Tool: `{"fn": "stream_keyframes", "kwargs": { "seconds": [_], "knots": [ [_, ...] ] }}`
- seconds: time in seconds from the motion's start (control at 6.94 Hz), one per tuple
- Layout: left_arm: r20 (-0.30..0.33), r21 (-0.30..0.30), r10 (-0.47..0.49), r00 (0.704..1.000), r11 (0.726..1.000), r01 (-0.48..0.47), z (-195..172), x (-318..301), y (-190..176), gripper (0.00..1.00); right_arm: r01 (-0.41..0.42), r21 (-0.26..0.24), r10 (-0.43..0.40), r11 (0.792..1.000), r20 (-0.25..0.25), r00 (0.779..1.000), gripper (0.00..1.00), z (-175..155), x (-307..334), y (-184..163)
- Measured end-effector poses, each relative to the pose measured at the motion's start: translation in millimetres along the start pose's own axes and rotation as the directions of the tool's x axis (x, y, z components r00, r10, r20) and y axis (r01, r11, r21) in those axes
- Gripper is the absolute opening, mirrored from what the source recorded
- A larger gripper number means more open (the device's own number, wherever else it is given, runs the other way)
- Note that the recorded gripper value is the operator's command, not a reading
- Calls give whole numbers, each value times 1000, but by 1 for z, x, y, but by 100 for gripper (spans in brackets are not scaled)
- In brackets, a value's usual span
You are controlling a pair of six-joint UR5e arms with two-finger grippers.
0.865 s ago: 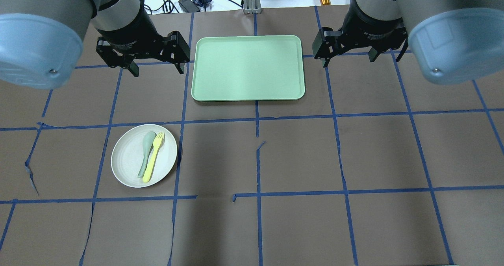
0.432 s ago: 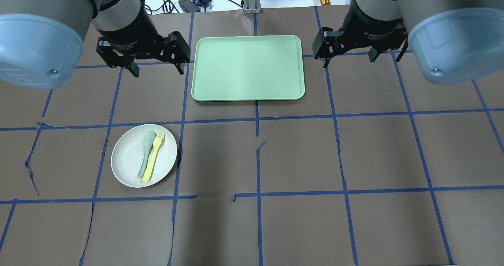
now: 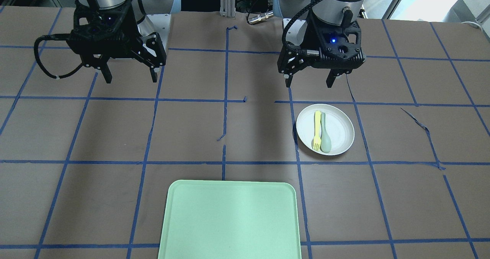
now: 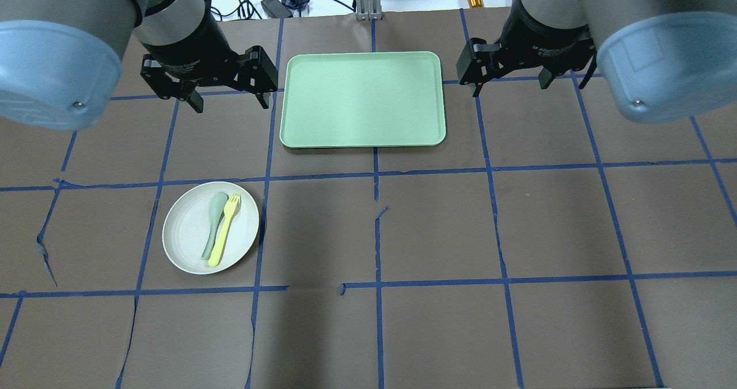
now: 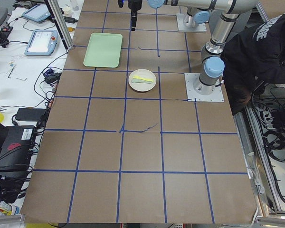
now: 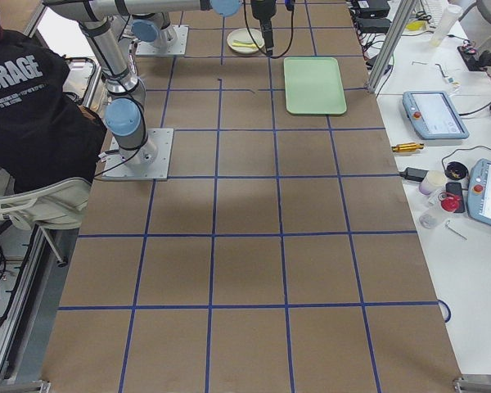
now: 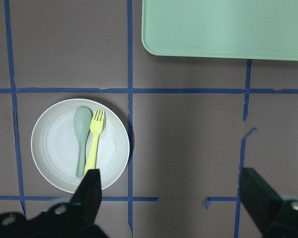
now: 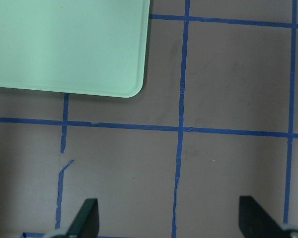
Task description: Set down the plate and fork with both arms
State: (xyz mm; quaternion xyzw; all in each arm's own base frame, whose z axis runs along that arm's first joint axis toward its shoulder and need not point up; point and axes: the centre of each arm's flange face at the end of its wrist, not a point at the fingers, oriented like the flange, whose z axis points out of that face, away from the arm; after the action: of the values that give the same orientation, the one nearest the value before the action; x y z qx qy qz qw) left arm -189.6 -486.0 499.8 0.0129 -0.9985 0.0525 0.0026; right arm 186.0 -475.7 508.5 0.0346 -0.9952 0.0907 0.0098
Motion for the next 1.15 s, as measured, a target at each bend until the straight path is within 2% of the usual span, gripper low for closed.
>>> {"fn": "stream_keyframes", "kwargs": {
  "seconds": [0.29, 0.86, 1.15],
  "knots": [
    [0, 0, 0, 1000, 1000, 0, 0, 0, 0, 100, 1, -4, -1, 1000, 1, 1000, 100, 1, 0, 1],
    [0, -1, 2, 1000, 1000, -2, 1, 0, 0, 100, 14, -91, -14, 996, -4, 1000, 100, 6, 1, 9],
    [0, -2, 2, 1000, 1000, -2, 1, 0, 0, 100, 12, -88, -13, 996, -4, 1000, 100, 5, 1, 8]
  ]
}}
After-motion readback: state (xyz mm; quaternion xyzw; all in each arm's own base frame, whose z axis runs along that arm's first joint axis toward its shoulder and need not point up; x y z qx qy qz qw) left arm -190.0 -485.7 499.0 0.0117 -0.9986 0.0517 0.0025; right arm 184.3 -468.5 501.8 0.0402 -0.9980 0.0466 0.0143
